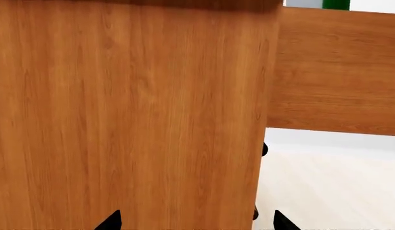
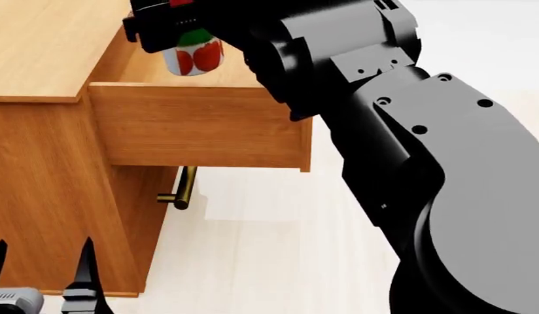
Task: Put the ketchup in the top drawer of the cabinet.
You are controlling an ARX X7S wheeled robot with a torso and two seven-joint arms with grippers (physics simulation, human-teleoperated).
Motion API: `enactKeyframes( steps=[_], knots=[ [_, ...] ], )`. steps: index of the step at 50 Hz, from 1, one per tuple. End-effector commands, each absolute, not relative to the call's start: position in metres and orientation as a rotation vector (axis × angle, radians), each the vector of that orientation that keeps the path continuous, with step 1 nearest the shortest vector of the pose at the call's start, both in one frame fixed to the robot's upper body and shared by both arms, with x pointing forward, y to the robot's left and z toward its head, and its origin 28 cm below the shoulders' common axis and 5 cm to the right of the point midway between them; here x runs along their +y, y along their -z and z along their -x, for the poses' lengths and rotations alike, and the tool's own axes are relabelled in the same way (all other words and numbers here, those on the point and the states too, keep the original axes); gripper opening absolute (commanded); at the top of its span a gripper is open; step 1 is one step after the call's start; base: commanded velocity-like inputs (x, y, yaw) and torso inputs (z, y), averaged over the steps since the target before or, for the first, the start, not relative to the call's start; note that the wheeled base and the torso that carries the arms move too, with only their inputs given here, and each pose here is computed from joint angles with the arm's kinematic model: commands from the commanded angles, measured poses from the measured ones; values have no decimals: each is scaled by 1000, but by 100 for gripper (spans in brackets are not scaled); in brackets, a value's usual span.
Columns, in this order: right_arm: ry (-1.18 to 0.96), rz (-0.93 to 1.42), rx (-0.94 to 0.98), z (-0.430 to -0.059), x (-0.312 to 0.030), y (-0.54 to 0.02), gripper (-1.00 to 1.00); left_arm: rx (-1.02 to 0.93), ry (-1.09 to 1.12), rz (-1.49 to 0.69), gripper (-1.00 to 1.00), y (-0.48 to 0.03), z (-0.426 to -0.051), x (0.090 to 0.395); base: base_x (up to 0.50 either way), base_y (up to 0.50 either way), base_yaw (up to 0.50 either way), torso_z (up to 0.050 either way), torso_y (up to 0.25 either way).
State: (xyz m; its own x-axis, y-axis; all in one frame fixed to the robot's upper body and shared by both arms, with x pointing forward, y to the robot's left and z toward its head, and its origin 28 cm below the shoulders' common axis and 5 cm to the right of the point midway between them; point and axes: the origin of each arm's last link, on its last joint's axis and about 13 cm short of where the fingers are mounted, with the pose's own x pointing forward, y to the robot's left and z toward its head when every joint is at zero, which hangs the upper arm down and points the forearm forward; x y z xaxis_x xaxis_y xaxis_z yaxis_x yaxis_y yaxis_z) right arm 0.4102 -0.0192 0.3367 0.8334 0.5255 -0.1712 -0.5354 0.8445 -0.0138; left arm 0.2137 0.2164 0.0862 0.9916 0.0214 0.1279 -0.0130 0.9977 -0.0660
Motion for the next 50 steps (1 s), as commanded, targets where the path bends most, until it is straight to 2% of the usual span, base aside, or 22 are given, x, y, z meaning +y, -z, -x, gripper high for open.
enactKeyframes(
  steps=[1,25,50],
  knots=[
    [-537,75,173,-412,-22,-331,-100,-124,-15,69,100,-83,-213,216,0,0,0,0,0],
    [-493,93,187,-415,-26,-322,-100,-115,-16,73,100,-81,-214,217,0,0,0,0,0],
    [-494,13,204,-417,-26,-313,-100,-107,-19,73,100,-79,-213,218,0,0,0,0,0]
  ],
)
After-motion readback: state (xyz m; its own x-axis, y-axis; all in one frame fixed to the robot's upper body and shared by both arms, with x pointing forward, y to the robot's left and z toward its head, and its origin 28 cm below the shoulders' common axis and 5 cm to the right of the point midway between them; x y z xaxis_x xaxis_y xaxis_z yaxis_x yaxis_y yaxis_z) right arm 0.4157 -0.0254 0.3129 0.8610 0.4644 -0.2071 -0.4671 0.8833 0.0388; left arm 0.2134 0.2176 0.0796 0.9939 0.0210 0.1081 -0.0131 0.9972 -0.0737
